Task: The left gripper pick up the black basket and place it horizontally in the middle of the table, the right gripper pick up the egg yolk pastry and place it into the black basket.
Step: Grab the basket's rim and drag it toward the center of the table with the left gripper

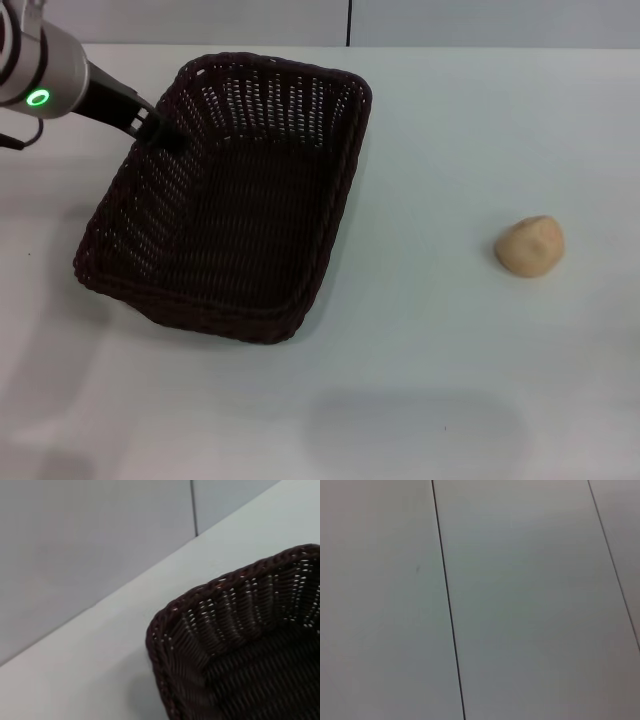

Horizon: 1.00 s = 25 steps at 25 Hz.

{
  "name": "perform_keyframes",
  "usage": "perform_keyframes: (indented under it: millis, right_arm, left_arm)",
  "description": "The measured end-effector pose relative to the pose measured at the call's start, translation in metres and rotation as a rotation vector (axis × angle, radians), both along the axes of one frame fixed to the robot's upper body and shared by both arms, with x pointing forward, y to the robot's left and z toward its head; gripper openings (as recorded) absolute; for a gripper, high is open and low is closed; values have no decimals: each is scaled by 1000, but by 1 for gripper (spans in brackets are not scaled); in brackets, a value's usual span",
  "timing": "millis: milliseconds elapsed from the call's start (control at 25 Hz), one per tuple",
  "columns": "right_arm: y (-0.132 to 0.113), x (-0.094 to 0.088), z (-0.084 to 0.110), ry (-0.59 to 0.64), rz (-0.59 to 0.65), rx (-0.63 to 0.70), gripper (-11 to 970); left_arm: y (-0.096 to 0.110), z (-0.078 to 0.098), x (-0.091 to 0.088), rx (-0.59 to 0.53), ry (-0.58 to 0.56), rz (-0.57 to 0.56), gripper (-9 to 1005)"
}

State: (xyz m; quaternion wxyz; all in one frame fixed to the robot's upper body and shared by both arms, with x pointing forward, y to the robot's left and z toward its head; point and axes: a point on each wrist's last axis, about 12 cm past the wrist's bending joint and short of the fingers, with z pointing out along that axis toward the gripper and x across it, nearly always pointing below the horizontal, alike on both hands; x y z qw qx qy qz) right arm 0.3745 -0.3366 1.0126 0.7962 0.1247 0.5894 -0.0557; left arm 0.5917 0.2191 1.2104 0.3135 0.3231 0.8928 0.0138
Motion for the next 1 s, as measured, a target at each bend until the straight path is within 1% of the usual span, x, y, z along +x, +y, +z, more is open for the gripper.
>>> perform_keyframes:
  millis: [120,160,200,240,360,400,440,560,720,840,1000]
  right_arm:
    - [-1,0,0,1,0,-2,757]
    - [-1,0,0,1,0,-2,757]
    - [-1,0,0,1,0,-3,757]
    - [-1,0,0,1,0,-3,757]
    - [-2,0,0,2,-1,-7,757]
    - [-3,-1,0,4,-2,-12,757]
    - [-3,-1,0,4,-2,-12,757]
    - [-4,-1,0,6,-2,-17,757]
    - [-5,-1,0,7,-3,-20,756]
    - [-5,-1,0,8,-3,-22,756]
    - [-6,-1,0,9,-3,-25,756]
  left_arm:
    - [0,-2,1,-10,4,-1,805]
    - [4,-9,7,-25,-1,22,804]
    - [4,-9,7,-25,-1,22,804]
    - [7,-14,10,-37,-8,41,804]
    - [7,-14,10,-37,-8,41,803]
    - [12,-22,14,-46,4,69,803]
    - [13,-25,15,-45,10,73,802]
    - [13,-27,15,-45,13,75,802]
    - [15,-35,15,-51,38,86,800]
    - [15,-37,15,-51,43,90,800]
    - [17,-49,18,-53,68,103,799]
